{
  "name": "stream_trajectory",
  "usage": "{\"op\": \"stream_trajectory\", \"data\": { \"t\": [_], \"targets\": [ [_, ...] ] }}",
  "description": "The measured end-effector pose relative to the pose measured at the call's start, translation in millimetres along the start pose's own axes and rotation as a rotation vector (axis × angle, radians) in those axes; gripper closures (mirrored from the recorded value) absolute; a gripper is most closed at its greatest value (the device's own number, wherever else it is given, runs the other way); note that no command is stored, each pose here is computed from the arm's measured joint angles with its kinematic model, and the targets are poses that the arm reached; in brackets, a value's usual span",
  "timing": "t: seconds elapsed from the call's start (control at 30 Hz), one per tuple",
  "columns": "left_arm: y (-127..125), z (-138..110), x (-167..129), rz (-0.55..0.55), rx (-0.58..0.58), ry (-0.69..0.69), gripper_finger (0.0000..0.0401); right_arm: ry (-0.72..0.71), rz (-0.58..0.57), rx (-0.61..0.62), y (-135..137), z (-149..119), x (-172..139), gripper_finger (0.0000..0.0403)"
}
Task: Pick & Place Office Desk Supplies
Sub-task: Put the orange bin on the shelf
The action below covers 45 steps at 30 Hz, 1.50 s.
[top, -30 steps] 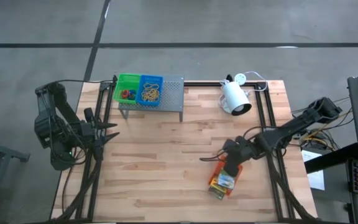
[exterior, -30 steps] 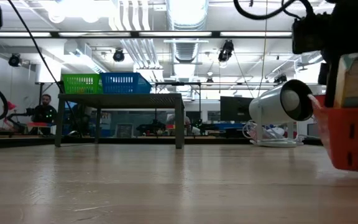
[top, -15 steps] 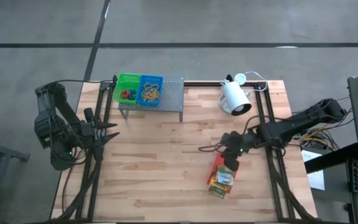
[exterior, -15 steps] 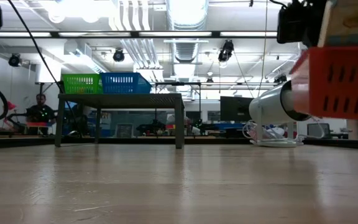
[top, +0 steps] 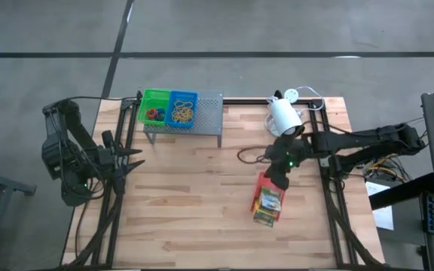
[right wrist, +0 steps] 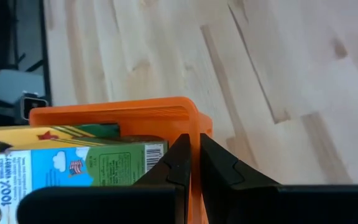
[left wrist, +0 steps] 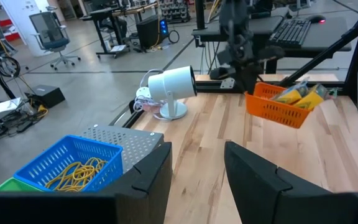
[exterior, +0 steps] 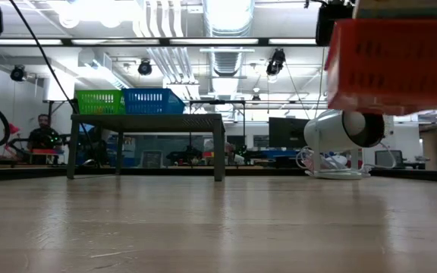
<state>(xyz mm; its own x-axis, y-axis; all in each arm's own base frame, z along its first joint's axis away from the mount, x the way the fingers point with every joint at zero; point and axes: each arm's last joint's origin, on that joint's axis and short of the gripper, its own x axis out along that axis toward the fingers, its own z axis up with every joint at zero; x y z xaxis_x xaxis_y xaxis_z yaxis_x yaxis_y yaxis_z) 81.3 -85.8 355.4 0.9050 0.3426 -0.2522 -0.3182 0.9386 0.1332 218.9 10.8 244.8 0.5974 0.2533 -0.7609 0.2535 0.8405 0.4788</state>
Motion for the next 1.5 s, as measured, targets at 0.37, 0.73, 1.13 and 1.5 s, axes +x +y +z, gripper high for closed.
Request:
{"op": "stream_trajectory", "data": {
  "t": [0.37,0.73,1.13,1.5],
  "targets": [
    [0,0,0,0.0,0.0,0.0,0.0249,-0.03,0.091,0.035,-24,33,-36,0.0385],
    [0,0,0,0.0,-0.001,0.0,0.0249,0.059,0.055,-0.011,-40,66,-47,0.0385],
    [0,0,0,0.0,0.0,0.0,0.0249,0.134,0.067,-0.159,-63,139,-44,0.0385],
    [0,0,0,0.0,-0.001,0.0,0.0249,0.162,0.048,-0.194,-87,199,-50,0.0385]
  ]
}}
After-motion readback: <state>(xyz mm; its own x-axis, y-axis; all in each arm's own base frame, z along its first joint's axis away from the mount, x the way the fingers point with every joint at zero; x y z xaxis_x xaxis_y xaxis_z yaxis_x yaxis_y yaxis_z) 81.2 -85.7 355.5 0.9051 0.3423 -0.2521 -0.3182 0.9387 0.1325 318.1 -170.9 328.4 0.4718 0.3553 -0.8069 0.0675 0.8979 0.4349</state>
